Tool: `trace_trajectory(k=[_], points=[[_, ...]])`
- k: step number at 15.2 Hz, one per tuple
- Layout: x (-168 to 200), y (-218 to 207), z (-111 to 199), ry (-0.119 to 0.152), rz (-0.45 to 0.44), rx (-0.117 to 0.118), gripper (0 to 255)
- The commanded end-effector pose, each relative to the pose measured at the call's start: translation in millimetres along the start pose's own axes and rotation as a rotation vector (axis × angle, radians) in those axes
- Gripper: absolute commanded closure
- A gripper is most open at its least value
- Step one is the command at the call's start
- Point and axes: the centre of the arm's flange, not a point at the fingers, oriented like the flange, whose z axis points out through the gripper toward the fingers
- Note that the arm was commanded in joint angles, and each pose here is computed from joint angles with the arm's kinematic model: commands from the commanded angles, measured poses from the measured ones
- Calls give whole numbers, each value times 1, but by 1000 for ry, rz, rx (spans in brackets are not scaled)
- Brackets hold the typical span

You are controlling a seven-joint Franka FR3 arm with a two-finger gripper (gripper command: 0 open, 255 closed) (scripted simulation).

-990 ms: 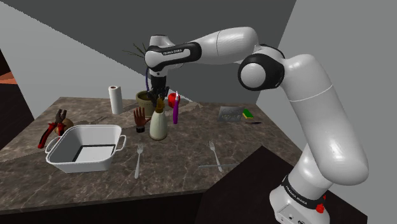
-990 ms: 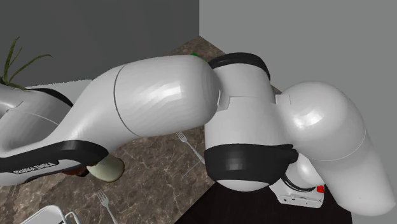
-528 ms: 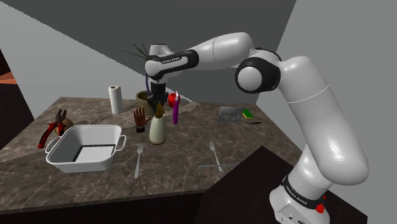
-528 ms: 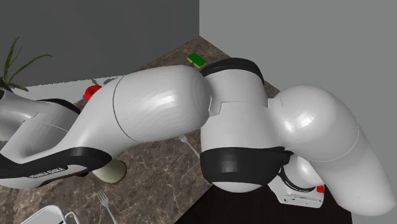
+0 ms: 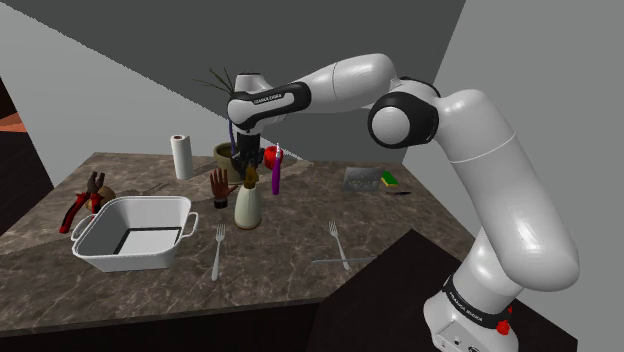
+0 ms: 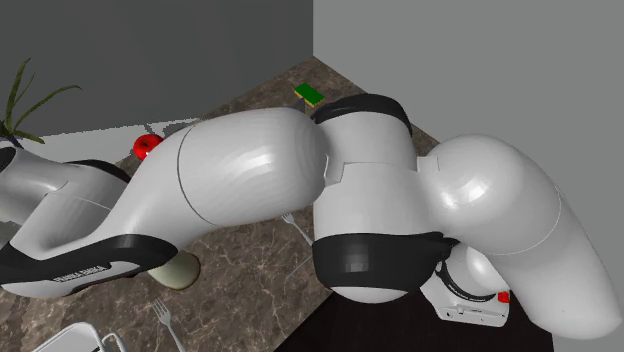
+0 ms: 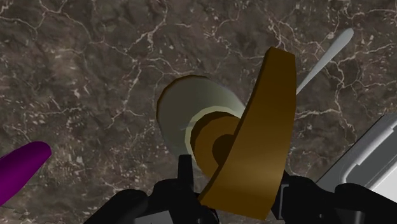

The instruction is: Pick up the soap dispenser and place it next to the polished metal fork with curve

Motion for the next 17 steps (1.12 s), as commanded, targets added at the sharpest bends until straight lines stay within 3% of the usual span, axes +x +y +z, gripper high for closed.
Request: trace_trajectory(k=[1, 6, 10, 17], points=[[0, 0, 0, 1, 0, 0, 0], [0, 0, 0, 1, 0, 0, 0], [0, 0, -50, 1, 0, 0, 0], [0, 0, -50, 1, 0, 0, 0]])
